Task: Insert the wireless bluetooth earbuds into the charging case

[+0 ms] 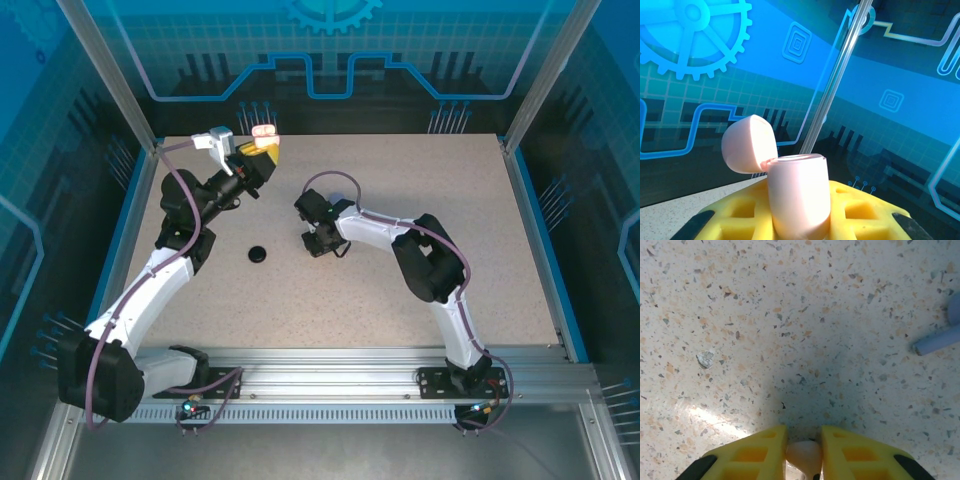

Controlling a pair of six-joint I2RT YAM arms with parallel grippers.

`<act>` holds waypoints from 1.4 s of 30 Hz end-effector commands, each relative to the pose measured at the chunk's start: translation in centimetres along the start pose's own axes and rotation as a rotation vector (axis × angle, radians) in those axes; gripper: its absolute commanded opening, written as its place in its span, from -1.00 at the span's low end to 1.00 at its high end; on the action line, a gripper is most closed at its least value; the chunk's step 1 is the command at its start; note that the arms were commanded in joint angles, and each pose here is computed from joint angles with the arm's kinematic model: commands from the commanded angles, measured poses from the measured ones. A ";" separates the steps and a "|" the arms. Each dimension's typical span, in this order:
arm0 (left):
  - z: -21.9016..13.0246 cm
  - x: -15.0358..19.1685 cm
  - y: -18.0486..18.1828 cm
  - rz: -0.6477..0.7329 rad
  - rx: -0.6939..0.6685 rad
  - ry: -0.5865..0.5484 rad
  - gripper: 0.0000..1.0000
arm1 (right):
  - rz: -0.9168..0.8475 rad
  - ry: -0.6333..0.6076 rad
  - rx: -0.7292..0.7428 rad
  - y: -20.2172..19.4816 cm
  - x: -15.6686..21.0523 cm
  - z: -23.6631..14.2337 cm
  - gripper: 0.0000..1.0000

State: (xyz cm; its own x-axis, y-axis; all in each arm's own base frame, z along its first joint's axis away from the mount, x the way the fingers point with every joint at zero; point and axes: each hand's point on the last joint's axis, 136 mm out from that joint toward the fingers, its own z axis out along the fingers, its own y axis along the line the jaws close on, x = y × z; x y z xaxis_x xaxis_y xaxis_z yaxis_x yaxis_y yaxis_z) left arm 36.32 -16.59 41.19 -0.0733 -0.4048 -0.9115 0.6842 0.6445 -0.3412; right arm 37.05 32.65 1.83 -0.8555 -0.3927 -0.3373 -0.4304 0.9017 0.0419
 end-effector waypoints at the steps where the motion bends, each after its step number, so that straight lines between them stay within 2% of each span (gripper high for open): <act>1: -0.3 -0.3 -0.2 0.000 0.013 -0.021 -1.00 | -0.011 -0.007 -0.040 1.6 0.5 -1.0 -0.54; 9: -0.5 -0.1 -0.4 0.005 0.023 -0.027 -1.00 | -0.002 -0.101 -0.040 1.2 -1.4 -4.9 -0.56; 17: -1.2 0.2 -0.4 0.060 0.048 -0.103 -1.00 | 0.013 -0.221 -0.051 0.3 -3.6 -10.4 -0.59; 24: -1.5 1.0 -0.4 0.121 0.091 -0.169 -1.00 | 0.038 -0.347 -0.061 -1.8 -5.7 -17.1 -0.59; 30: -1.8 2.3 -1.1 0.250 0.140 -0.261 -1.00 | 0.051 -0.467 -0.076 -3.3 -7.5 -23.5 -0.58; 42: -0.9 5.8 -2.2 0.464 0.116 -0.249 -1.00 | 0.059 -0.737 -0.119 -3.8 -9.0 -35.3 -0.59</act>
State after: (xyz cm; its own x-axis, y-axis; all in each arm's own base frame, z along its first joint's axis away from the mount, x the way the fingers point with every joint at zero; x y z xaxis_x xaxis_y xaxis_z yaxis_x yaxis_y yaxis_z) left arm 34.24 -19.51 36.22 0.3031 -0.3077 -0.9019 0.7345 0.6785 0.0154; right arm 36.82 27.12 34.96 -0.5376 -0.1100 -0.8360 -0.4447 0.8794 0.1702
